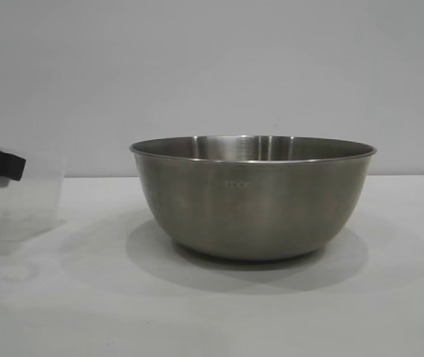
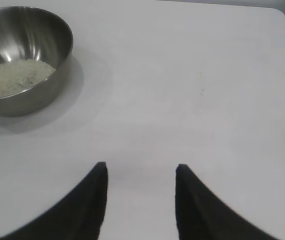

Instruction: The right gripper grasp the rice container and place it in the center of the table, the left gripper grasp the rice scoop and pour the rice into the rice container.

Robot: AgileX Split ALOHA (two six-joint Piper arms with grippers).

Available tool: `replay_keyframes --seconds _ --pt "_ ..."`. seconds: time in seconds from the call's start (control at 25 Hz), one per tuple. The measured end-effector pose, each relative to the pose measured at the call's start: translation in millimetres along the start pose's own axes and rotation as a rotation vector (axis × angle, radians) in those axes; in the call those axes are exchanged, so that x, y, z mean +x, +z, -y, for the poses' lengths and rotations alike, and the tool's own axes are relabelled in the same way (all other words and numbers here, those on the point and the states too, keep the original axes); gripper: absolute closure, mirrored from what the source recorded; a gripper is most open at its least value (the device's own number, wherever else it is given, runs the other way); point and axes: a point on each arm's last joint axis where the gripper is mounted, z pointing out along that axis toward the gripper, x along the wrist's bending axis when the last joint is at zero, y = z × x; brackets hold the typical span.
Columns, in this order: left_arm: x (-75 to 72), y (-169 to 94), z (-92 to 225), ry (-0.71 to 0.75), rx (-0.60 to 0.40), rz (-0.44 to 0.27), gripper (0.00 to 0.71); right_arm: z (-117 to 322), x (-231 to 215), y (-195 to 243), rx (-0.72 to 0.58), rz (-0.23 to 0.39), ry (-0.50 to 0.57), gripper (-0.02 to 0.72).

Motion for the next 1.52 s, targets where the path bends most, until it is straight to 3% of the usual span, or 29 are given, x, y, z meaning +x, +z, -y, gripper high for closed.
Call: replay_keyframes --seconds 0.04,0.08,0.16,0.2,0.32,0.36,0.48,0.84,0.92,0.96,1.04,1.12,1.28,1.48,1.52 --pt "-0.7 -1 1 0.003 0.002 0.007 0.710 0 0 0 0.000 0.000 0.000 0.383" --pt "-1.2 -2 2 0.005 0.008 0.012 0.662 0 0 0 0.000 0.000 0.000 0.383" --pt "-2.0 -4 4 0.006 0.019 0.017 0.662 0 0 0 0.000 0.000 0.000 0.383" --pt "-2.2 -7 6 0.005 0.029 0.018 0.604 0 0 0 0.000 0.000 0.000 0.383" --pt "-3.1 -14 13 -0.004 0.060 0.020 0.602 0 0 0 0.000 0.000 0.000 0.383" --pt "-3.3 -16 14 -0.017 0.069 0.021 0.560 0 0 0 0.000 0.000 0.000 0.383" --pt "-3.0 -22 19 -0.083 0.094 0.009 0.571 0 0 0 0.000 0.000 0.000 0.383" --pt "19.8 -44 22 -0.216 0.112 -0.263 0.571 0 0 0 0.000 0.000 0.000 0.383" --pt "20.3 -44 21 -0.220 0.110 -0.265 0.571 0 0 0 0.000 0.000 0.000 0.383" --pt "20.9 -43 21 -0.225 0.109 -0.255 0.530 0 0 0 0.000 0.000 0.000 0.383" --pt "23.0 -43 21 -0.250 0.103 -0.224 0.548 0 0 0 0.000 0.000 0.000 0.383" --pt "32.6 -44 22 -0.292 0.099 -0.230 0.506 0 0 0 0.000 0.000 0.000 0.383" --pt "55.4 -49 25 -0.332 0.092 -0.244 0.515 0 0 0 0.000 0.000 0.000 0.383" --pt "62.2 -51 24 -0.295 0.086 -0.225 0.515 0 0 0 0.000 0.000 0.000 0.383" --pt "62.0 -51 21 -0.289 0.077 -0.220 0.473 0 0 0 0.000 0.000 0.000 0.383"
